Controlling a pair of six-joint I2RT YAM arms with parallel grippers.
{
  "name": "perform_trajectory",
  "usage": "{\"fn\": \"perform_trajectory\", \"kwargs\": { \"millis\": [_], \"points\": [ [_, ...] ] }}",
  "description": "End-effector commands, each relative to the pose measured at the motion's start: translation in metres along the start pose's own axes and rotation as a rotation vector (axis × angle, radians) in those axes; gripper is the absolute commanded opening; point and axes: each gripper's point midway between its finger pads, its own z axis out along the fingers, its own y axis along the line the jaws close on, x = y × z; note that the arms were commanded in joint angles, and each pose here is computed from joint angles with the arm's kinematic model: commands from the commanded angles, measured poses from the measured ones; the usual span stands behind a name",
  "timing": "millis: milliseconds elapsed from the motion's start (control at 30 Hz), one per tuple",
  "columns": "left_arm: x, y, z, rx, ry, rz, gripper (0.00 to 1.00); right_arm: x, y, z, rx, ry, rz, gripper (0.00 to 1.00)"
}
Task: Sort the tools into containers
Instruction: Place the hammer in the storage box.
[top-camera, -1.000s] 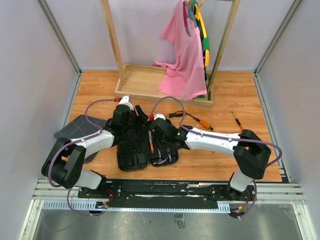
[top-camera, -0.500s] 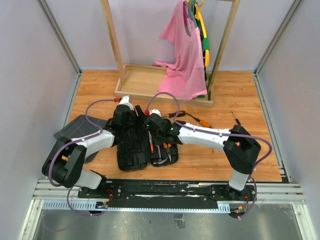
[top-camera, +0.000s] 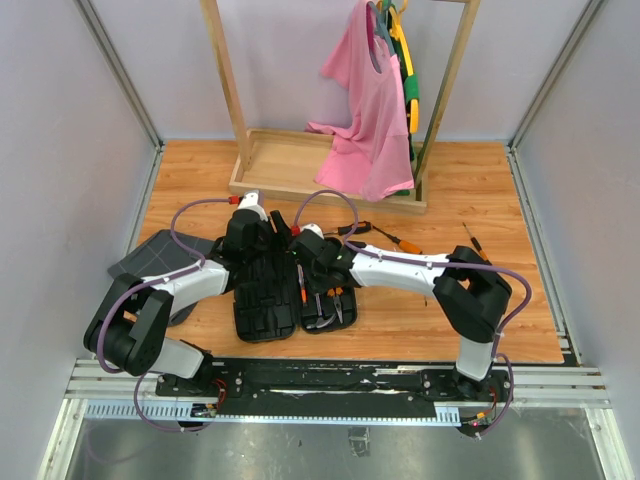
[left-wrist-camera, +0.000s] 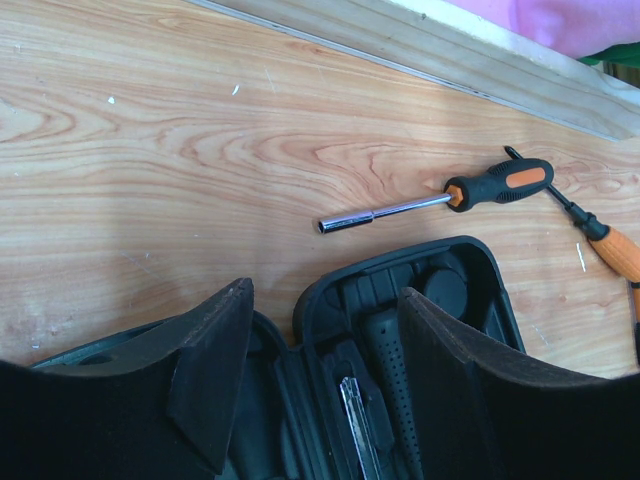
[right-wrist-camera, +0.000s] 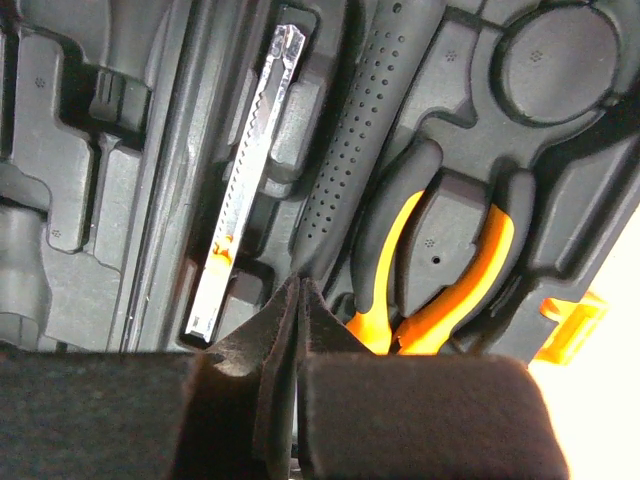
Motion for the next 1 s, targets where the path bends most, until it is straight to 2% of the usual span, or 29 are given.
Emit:
{"fn": "perform_trajectory", "kwargs": {
  "millis": [0,467,967],
  "points": [
    [-0.012,-0.008,0.003,0.008,-0.028,0.007,0.63,0.001,0.0,0.007,-0.016,0.021,0.031,0.01],
    [-0.013,-0.007,0.003,0.005,-0.029,0.005,0.63,0.025,-0.002,0.015,-0.001,0.122,0.05,0.01],
    [-0.014,-0.006,0.002,-0.005,-0.033,0.009,0.63,0.118,-0.024,0.028,0.084,0.411,0.062,0.01]
  ]
}}
